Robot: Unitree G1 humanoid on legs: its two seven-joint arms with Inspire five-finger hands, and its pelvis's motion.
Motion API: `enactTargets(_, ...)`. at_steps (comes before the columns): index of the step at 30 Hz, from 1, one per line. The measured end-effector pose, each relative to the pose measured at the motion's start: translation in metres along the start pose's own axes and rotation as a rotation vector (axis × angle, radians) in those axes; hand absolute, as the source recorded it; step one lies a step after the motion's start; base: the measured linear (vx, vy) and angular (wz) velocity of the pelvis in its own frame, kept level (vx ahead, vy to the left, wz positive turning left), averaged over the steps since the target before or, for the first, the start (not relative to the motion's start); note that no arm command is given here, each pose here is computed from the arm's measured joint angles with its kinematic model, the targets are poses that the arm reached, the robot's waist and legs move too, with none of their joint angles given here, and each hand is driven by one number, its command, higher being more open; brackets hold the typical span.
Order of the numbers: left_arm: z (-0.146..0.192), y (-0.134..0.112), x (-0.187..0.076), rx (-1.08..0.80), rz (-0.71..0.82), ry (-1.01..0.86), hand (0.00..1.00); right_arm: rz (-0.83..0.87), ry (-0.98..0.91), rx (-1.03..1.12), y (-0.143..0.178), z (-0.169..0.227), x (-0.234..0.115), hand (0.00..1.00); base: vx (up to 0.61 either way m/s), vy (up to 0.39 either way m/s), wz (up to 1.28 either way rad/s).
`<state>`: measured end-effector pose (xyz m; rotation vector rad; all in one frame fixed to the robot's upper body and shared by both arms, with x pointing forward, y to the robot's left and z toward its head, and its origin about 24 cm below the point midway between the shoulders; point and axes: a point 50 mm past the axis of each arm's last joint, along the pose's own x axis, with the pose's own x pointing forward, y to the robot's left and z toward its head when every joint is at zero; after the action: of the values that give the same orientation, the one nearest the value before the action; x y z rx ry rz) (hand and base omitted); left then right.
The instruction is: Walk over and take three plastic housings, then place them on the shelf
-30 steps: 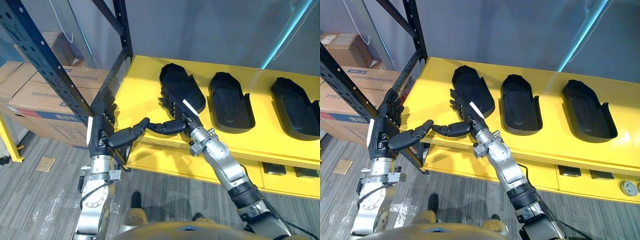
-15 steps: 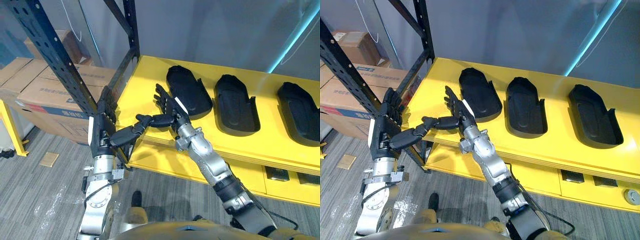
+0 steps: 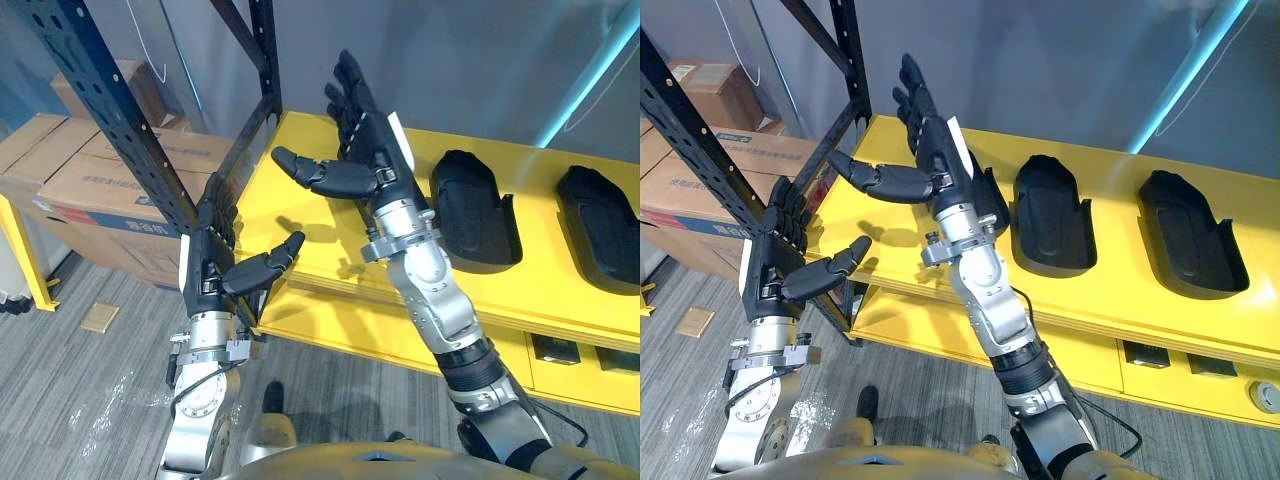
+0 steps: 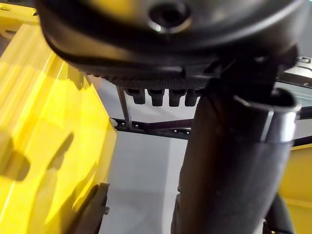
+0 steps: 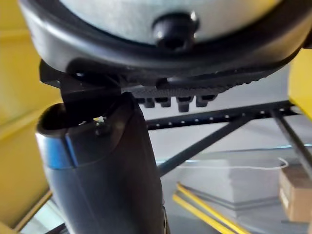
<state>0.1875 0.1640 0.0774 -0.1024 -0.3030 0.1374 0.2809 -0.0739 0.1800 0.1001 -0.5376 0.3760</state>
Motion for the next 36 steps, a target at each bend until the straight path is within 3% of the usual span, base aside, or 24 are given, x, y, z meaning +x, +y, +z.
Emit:
enactTargets(10, 0.000, 0.002, 0.000, 0.015, -0.006, 0.003, 1.00, -0.050, 0.423, -0.159, -0.036, -0.055, -0.047, 1.00, 0.01, -0.006, -0.07)
enactTargets(24, -0.001, 0.002, -0.001, 0.021, -0.008, 0.008, 1.00, -0.036, 0.533, -0.133, -0.039, -0.069, -0.067, 1.00, -0.03, -0.007, -0.01)
enactTargets(36, -0.001, 0.001, -0.001, 0.030, -0.028, 0.010, 1.00, 0.007, 0.545, -0.085, -0.034, -0.075, -0.063, 1.00, 0.00, -0.002, 0.01)
